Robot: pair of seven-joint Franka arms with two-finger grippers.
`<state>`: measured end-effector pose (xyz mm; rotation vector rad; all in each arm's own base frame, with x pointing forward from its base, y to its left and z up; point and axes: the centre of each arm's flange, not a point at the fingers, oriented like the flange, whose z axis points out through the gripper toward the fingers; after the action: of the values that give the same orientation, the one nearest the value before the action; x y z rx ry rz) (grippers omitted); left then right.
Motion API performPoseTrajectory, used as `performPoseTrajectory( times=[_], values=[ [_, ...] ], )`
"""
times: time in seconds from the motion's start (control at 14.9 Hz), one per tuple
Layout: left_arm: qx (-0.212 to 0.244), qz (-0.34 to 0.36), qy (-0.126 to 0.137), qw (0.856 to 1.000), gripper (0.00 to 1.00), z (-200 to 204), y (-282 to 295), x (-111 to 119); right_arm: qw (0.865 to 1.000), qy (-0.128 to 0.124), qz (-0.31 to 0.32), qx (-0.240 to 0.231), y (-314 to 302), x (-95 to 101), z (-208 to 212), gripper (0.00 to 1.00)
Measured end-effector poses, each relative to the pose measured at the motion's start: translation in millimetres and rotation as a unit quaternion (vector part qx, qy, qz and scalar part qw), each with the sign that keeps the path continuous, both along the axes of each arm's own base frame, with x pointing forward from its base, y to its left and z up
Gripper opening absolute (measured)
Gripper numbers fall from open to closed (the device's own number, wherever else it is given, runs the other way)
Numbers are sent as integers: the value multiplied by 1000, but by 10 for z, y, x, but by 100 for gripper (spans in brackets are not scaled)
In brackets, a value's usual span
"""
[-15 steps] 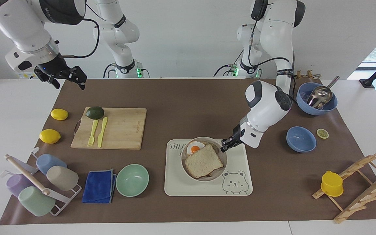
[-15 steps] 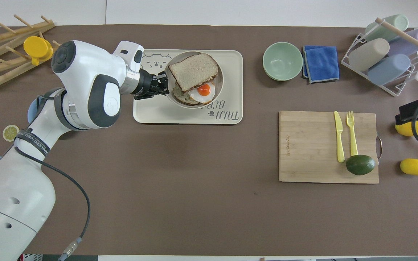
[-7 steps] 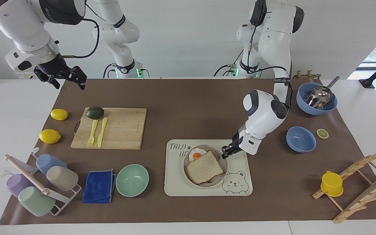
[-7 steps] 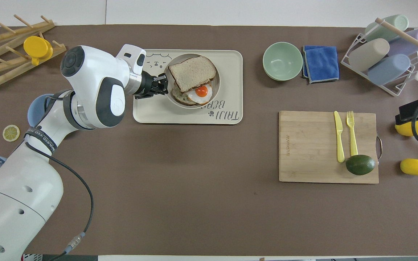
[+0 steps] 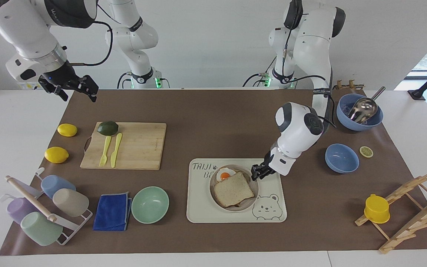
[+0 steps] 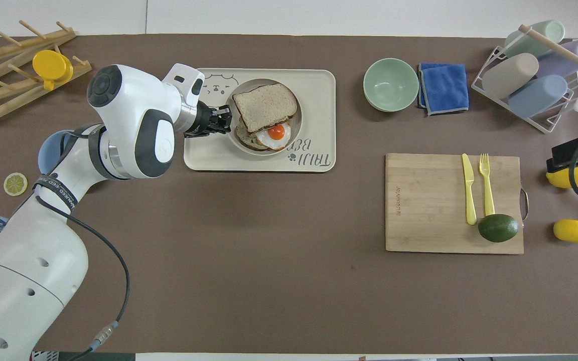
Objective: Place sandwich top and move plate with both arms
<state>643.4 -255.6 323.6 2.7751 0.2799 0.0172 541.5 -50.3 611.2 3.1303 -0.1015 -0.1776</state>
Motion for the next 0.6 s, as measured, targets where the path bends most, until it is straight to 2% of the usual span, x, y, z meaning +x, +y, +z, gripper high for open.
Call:
performPoseTrajectory(
  times=[0.13,0.27,0.33,0.6],
  values=[
    [0,2,-1,1000,72,184,98,23,1000,0,0,0,0,0,0,100],
    [12,2,3,1000,96,538,334,25,1000,0,0,0,0,0,0,100],
    [27,-1,4,1000,100,753,497,6,1000,0,0,0,0,0,0,100],
    [75,-11,-21,997,100,1672,925,-200,1000,0,0,0,0,0,0,100]
  ],
)
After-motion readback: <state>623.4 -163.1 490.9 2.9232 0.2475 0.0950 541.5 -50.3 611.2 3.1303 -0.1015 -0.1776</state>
